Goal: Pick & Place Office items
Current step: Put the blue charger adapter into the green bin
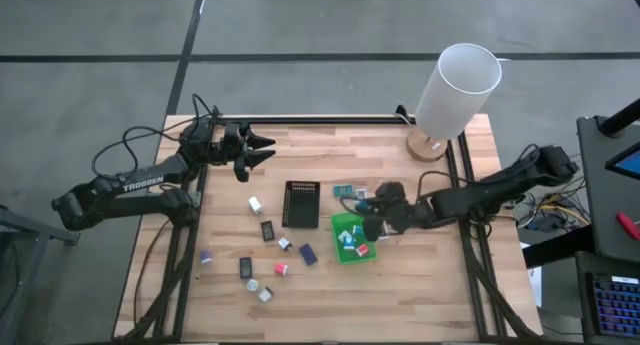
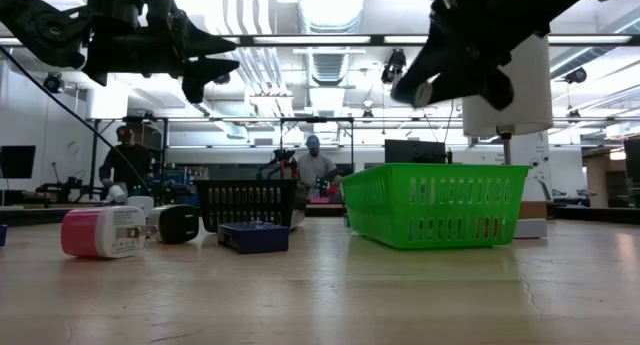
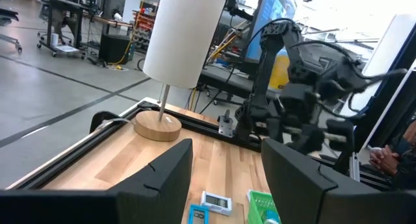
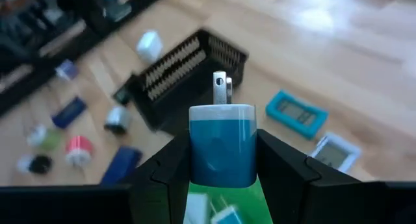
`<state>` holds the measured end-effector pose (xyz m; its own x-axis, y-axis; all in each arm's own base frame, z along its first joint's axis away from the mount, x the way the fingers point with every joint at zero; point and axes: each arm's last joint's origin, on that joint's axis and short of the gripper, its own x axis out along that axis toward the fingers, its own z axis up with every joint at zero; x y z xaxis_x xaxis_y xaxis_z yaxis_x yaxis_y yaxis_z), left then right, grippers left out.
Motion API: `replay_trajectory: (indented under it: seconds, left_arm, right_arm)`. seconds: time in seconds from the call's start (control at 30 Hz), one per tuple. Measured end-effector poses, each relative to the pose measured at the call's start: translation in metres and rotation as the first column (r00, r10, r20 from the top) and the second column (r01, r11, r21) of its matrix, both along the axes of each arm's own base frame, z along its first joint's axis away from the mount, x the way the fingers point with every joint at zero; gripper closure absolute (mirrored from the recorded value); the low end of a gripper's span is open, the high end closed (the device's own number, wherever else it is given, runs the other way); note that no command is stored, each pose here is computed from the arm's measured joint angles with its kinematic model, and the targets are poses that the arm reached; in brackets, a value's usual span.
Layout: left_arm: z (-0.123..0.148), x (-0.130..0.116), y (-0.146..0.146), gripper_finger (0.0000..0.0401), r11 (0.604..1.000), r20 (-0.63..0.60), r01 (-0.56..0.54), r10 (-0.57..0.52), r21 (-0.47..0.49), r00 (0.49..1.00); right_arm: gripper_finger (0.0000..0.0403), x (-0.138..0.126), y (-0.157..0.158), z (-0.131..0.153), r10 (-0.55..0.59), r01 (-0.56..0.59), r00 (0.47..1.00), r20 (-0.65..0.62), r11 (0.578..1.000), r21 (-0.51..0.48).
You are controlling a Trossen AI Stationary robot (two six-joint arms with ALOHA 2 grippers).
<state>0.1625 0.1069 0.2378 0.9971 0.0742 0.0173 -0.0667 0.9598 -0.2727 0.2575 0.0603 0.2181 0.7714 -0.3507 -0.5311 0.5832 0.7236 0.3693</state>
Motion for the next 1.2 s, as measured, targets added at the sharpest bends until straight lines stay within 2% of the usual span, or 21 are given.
replay_trajectory:
  seconds: [0.13,0.33,0.47,0.73,1.2]
  left_arm:
    - [0.0,0.0,0.0,0.0211,1.0,0.0,0.0,0.0,0.0,1.0]
    - [0.0,0.0,0.0,0.021,1.0,0.001,0.0,0.0,0.0,1.0]
    - [0.0,0.0,0.0,0.021,1.0,0.001,0.0,0.0,0.001,1.0]
    - [0.0,0.0,0.0,0.021,1.0,0.0,0.0,0.0,0.0,1.0]
    - [0.0,0.0,0.0,0.0211,1.0,0.0,0.0,0.0,0.0,1.0]
  right_arm:
    - [0.0261,0.01,0.004,-0.021,0.021,-0.02,0.997,-0.07,1.0,0.007]
    - [0.0246,0.027,0.013,-0.049,0.123,-0.11,0.982,-0.141,0.989,0.095]
    - [0.024,0.035,0.015,-0.061,0.113,-0.095,0.975,-0.191,0.991,0.097]
    - [0.0253,0.039,0.009,-0.055,0.09,-0.073,0.981,-0.172,0.992,0.099]
    - [0.0235,0.039,0.007,-0.064,0.075,-0.054,0.969,-0.235,0.994,0.094]
